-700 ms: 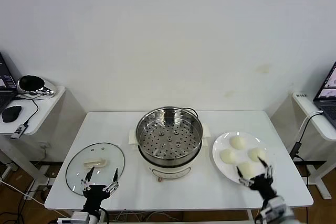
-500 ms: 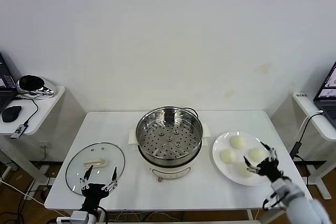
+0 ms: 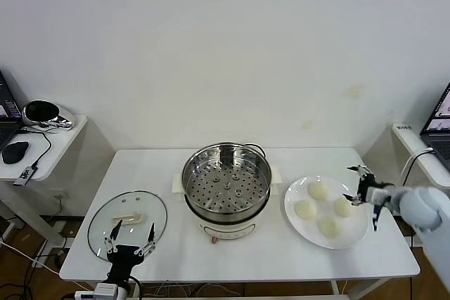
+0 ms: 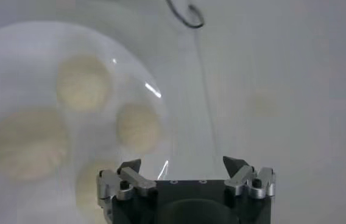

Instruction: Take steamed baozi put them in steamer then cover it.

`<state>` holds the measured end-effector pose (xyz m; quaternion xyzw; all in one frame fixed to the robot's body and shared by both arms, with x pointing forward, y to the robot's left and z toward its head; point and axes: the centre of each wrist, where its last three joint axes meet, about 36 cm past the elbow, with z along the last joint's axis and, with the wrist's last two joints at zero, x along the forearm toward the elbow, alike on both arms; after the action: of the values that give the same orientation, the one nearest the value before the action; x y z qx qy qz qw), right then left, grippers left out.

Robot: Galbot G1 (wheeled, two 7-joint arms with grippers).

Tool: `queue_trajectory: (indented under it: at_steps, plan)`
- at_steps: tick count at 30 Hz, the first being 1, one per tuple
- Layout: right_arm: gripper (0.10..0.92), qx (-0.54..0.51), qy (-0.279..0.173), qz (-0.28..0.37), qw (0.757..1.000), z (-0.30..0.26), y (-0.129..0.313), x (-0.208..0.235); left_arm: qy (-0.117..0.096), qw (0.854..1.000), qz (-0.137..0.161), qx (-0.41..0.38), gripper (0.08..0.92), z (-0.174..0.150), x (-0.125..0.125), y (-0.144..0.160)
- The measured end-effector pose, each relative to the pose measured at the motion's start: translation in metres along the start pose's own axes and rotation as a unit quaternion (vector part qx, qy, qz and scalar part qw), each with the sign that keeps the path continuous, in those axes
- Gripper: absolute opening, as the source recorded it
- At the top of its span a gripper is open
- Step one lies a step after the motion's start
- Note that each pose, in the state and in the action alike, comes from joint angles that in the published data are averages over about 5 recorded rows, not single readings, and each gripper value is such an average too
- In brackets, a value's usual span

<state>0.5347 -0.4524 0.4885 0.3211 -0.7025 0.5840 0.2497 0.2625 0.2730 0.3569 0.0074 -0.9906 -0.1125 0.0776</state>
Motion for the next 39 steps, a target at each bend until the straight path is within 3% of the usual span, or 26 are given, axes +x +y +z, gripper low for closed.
queue_trajectory:
  at_steps: [9,17,39]
  plan:
    - [0.823,0.026,0.011,-0.107,0.994,-0.016,-0.053,-0.043,-0.001,1.000,-0.010,-0.013,0.823,0.001,-0.002,0.008]
    - [0.823,0.040,0.023,-0.171,0.984,-0.031,-0.072,-0.080,-0.004,1.000,-0.016,-0.024,0.823,-0.001,-0.003,0.015]
    - [0.781,0.042,0.060,-0.225,0.972,-0.057,-0.078,-0.133,-0.013,0.999,-0.022,-0.048,0.823,-0.001,-0.002,0.020]
